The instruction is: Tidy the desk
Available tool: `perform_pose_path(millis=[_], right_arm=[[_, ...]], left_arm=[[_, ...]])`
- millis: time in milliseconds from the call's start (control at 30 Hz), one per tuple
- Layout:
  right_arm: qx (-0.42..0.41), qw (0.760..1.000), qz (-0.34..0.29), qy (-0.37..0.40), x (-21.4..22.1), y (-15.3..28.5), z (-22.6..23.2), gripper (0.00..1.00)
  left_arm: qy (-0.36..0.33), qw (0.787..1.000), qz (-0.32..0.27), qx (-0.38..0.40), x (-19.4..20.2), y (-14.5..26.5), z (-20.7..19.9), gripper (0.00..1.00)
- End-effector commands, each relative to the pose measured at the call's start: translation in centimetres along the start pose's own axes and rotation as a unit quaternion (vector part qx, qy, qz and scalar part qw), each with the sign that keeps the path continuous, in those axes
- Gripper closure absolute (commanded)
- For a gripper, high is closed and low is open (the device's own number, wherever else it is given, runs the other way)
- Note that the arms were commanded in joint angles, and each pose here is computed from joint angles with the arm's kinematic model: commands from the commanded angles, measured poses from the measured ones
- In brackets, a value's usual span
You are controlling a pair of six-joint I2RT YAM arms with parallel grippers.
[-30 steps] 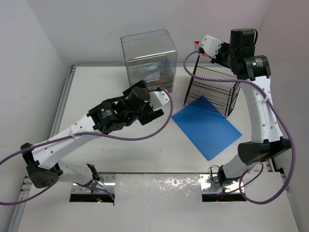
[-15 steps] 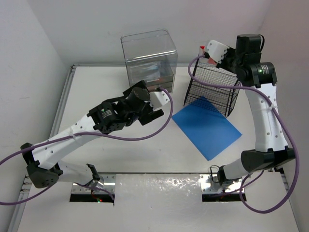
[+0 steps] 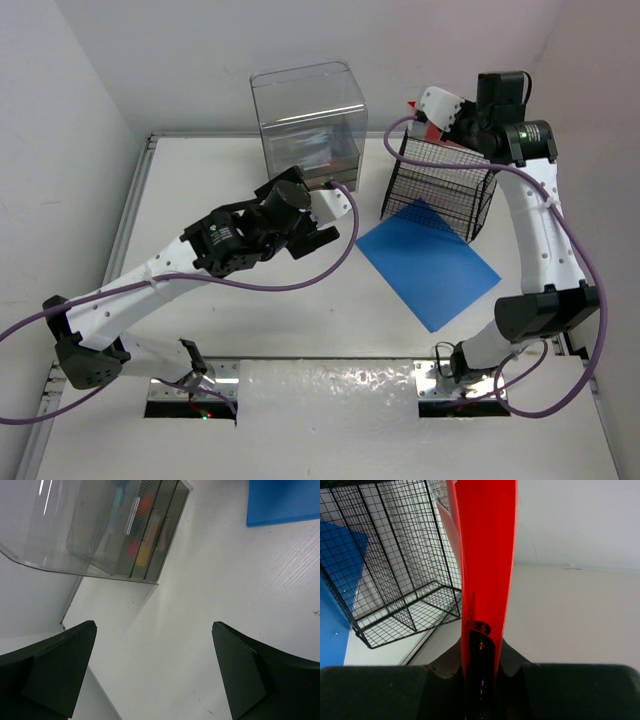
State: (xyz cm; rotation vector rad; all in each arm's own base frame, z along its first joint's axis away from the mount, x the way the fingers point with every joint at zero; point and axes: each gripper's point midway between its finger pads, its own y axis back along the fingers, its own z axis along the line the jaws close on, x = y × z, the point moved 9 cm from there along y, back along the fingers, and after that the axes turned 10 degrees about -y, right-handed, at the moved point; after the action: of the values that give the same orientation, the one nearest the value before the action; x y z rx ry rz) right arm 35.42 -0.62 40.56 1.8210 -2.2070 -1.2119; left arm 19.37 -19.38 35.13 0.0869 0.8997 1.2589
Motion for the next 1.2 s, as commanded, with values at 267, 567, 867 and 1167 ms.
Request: perform_pose_path(millis=[267, 567, 867, 1167], right_arm=[[0.008, 0.998, -0.066, -0.015, -1.0, -3.2, -3.3, 1.0], [0.057, 0.989, -0.112, -0.083, -0.1, -4.4, -5.9, 0.47], [0.094, 0.988, -0.054, -0.107, 1.4, -8.7, -7.0, 0.43], [0.202, 0.943, -0.139, -0.224, -0.5, -2.3, -9.5, 0.3]], left_arm=[[0.006, 1.0, -0.01, -0.029, -0.4, 0.5, 0.8, 0.0], [-0.003, 0.999, 0.008, -0.038, -0.8, 0.2, 1.2, 0.0], [-0.007, 0.999, 0.031, -0.04, -0.8, -0.4, 1.2, 0.0], [-0.001, 0.998, 0.044, -0.048, -0.7, -0.8, 1.4, 0.0]])
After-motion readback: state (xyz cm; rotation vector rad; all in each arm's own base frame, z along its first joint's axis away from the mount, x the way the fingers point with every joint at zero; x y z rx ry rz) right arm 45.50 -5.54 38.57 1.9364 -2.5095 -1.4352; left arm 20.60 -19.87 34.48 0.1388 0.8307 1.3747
